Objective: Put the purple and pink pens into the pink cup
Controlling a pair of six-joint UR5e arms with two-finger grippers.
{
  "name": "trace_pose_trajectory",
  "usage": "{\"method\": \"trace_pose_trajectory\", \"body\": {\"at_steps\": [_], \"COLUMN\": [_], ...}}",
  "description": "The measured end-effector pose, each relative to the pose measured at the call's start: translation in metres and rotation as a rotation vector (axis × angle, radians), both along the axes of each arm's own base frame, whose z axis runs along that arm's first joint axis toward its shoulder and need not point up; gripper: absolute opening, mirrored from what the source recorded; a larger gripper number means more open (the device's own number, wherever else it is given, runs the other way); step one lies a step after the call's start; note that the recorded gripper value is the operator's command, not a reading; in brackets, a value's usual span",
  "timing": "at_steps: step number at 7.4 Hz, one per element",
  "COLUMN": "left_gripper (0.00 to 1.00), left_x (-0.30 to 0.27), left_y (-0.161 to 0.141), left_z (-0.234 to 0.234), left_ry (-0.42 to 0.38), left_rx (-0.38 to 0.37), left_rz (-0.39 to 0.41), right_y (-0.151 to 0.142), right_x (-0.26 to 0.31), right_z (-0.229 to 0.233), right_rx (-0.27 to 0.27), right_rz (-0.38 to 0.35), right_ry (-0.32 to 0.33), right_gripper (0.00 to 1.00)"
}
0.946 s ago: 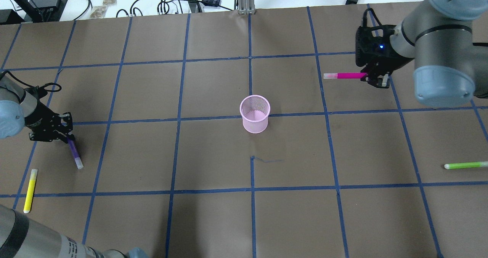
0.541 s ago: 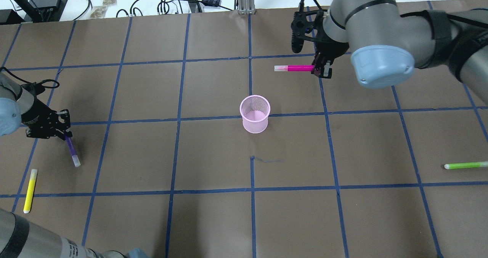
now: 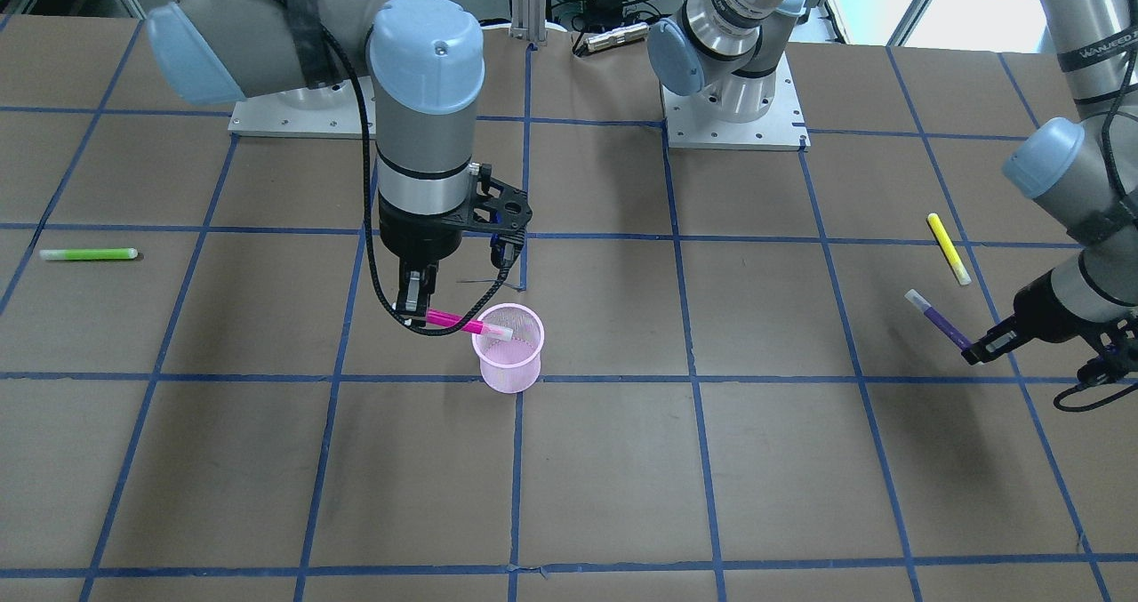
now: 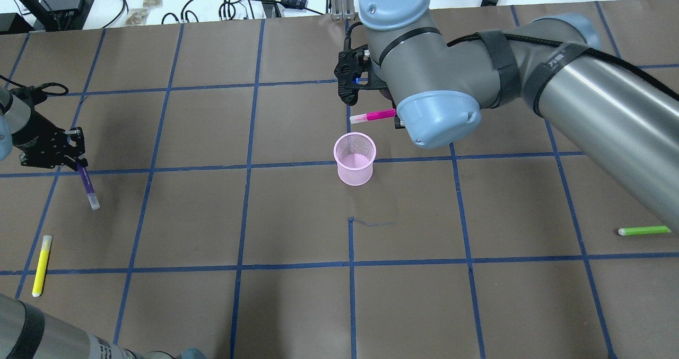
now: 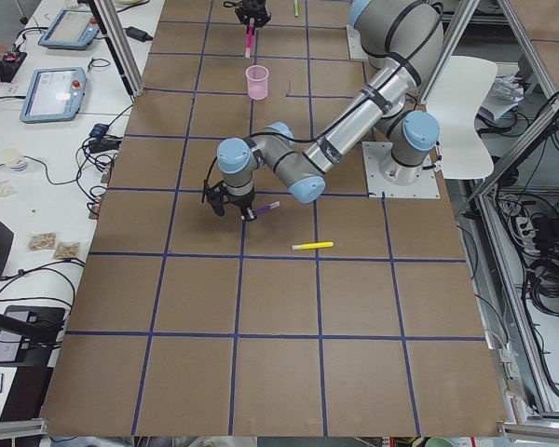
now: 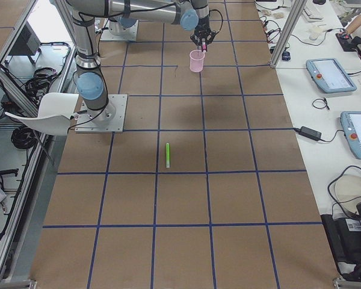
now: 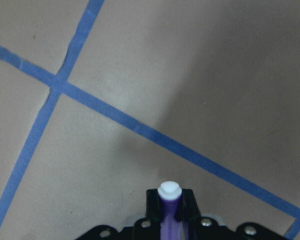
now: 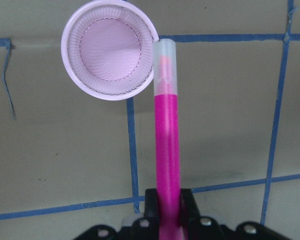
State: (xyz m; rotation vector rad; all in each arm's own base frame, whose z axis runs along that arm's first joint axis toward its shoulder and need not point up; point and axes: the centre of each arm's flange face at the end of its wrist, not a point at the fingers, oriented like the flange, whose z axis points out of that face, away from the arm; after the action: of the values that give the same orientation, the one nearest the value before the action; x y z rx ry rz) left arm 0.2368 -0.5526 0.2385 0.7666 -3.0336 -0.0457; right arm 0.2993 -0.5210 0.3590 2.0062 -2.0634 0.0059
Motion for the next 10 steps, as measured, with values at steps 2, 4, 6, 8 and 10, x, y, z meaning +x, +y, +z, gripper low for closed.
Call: {"method": "trace_pose_trajectory", "body": {"at_steps": [2,4,6,8,10], "left_gripper": [0.0,0.0,0.0,0.0,0.0], "left_x": [-0.006,-0.009,-0.01,-0.015,-0.026], "left_y": [-0.003,-0.003,-0.003,-0.005,-0.008], "left_z": [0.009,0.016,0.023,0.027,0.036], "left_ry": [-0.008,-0.015,-0.022,-0.028,-0.039], "left_rx": [-0.014,-0.025,-0.038,-0.049,-0.064], "left_rz": [-0.013,-0.019,-0.04,-0.054,-0.072], "right_y": [0.005,0.006,0.004,0.002,0.002], "right_x": [0.019,0.035,0.045,0.056,0.06], "right_z": [-0.025,-0.051,-0.067,-0.071,-0.067], "right_rx": [0.026,0.056,0.076,0.079,0.072], "right_rz": [0.027,0.054,0.085,0.112,0.11], "right_ry": [0.056,0.092,0.112,0.108,0.08], "right_gripper": [0.0,0.0,0.09,0.58,0.6]}}
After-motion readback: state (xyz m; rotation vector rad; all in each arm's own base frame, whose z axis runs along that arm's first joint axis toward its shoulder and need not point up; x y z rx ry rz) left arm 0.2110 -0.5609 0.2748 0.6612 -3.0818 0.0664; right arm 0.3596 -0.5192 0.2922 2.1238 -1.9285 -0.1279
